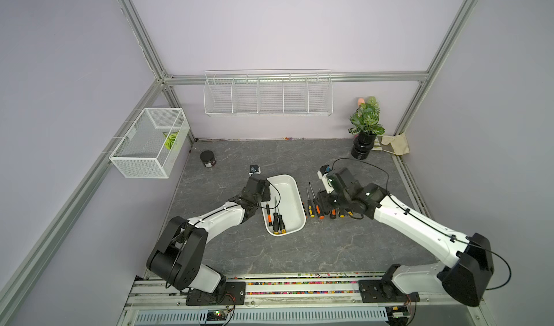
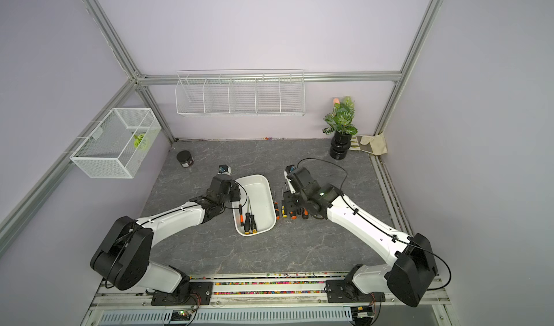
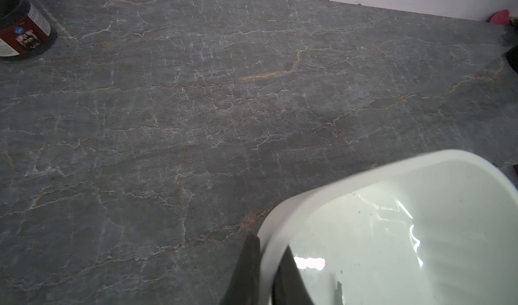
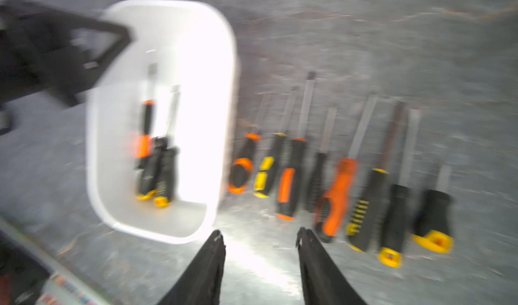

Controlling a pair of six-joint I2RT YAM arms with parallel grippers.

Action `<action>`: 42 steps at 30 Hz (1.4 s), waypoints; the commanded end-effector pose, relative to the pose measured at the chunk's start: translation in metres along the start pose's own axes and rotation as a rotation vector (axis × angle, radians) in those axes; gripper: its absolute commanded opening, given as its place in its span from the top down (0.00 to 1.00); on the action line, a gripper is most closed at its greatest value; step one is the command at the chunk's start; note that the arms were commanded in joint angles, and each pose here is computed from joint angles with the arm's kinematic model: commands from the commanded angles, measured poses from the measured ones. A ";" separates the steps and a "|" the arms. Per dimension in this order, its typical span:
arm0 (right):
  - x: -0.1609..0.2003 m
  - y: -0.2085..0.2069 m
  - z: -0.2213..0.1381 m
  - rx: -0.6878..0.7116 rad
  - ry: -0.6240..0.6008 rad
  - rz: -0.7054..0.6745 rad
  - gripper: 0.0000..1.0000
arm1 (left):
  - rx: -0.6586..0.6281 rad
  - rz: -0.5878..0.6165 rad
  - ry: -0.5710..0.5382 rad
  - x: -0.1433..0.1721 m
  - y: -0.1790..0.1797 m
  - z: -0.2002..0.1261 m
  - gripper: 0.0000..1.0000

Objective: Take out the screwdriver from the storage box
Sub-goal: Place the screwdriver at the center of the board, then pick up the screwdriver from the storage box.

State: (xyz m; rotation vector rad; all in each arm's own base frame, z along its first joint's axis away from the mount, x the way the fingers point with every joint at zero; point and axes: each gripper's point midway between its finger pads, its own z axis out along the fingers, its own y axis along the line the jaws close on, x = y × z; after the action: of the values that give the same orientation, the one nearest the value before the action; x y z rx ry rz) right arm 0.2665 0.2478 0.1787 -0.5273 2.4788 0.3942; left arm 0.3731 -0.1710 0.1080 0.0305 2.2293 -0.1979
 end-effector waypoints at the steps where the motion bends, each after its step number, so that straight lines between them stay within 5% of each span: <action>1: 0.010 0.037 0.014 -0.058 0.034 0.025 0.53 | -0.014 0.008 -0.010 -0.003 0.003 -0.002 1.00; 17: 0.034 0.103 0.095 -0.116 0.207 -0.086 0.58 | -0.012 0.003 -0.015 -0.004 0.003 -0.004 1.00; 42: 0.053 0.093 0.155 -0.018 0.381 -0.159 0.58 | -0.011 -0.008 -0.025 -0.006 0.008 -0.004 1.00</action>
State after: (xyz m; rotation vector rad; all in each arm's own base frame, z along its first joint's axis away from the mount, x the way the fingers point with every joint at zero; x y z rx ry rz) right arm 0.2555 0.3819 0.0487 -0.8370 2.7353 0.3366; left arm 0.3737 -0.1648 0.1078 0.0151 2.2291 -0.1909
